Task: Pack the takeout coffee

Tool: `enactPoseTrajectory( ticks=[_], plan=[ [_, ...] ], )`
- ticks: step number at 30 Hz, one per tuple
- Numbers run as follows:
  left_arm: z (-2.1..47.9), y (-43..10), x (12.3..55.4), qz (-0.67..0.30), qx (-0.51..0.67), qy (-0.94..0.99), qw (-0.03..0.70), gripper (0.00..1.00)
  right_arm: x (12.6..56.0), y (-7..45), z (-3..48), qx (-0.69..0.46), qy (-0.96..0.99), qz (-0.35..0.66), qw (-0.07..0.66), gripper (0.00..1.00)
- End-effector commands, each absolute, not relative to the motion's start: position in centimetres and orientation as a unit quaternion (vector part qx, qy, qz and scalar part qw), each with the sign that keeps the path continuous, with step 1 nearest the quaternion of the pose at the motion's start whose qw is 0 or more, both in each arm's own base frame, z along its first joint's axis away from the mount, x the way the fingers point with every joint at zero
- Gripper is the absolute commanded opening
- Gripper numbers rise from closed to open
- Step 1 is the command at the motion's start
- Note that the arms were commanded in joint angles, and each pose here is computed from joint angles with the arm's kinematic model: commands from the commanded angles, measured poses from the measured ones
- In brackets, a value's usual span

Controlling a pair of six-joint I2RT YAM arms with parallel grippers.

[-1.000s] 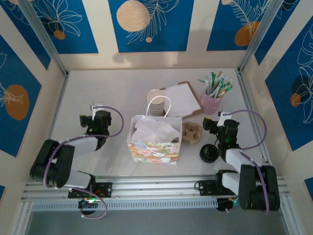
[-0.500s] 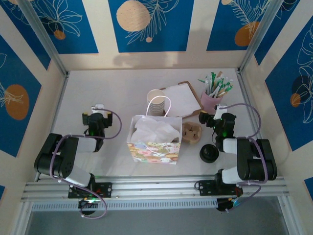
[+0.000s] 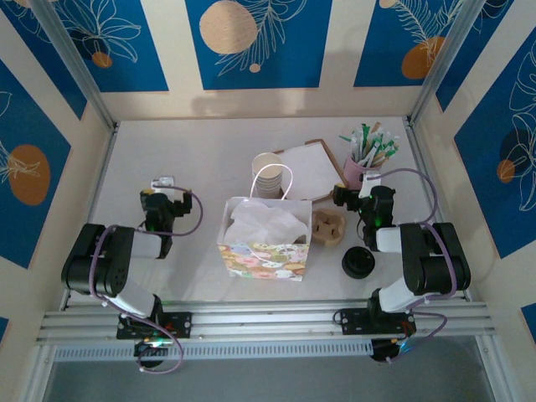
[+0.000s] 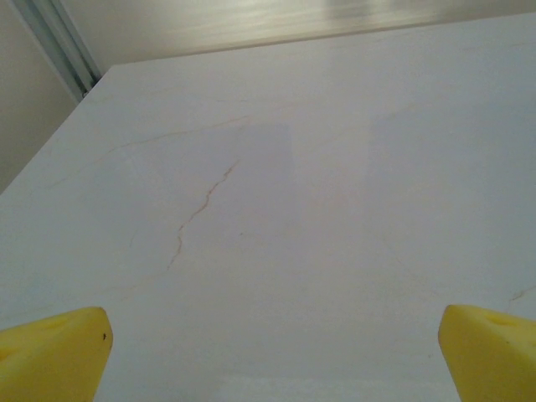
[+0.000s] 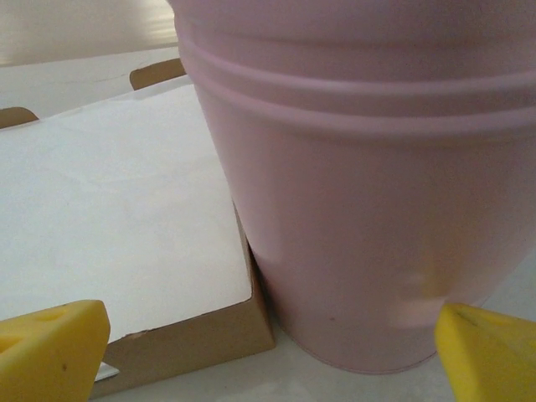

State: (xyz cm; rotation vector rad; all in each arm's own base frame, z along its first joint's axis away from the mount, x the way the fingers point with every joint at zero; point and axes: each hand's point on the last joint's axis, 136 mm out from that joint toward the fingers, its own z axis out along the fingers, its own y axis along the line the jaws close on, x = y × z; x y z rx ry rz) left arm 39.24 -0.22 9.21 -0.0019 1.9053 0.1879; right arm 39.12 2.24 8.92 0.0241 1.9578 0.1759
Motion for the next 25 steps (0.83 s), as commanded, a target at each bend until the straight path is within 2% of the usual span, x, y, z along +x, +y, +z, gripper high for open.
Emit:
enactPoseTrajectory(
  ticks=[1, 19, 25],
  plan=[
    [9.5, -0.3, 39.3, 0.068, -0.005, 0.807, 0.587, 1.0, 39.6, 1.9, 9.4, 0.011, 0.825, 0.058, 0.562, 0.99],
    [9.5, -0.3, 39.3, 0.068, -0.005, 0.807, 0.587, 1.0, 39.7, 2.0, 9.4, 0.01, 0.825, 0.059, 0.561, 0.99],
    [9.5, -0.3, 39.3, 0.068, -0.004, 0.807, 0.587, 1.0, 39.6, 3.0, 9.4, -0.018, 0.826, 0.087, 0.556, 0.99]
  ],
)
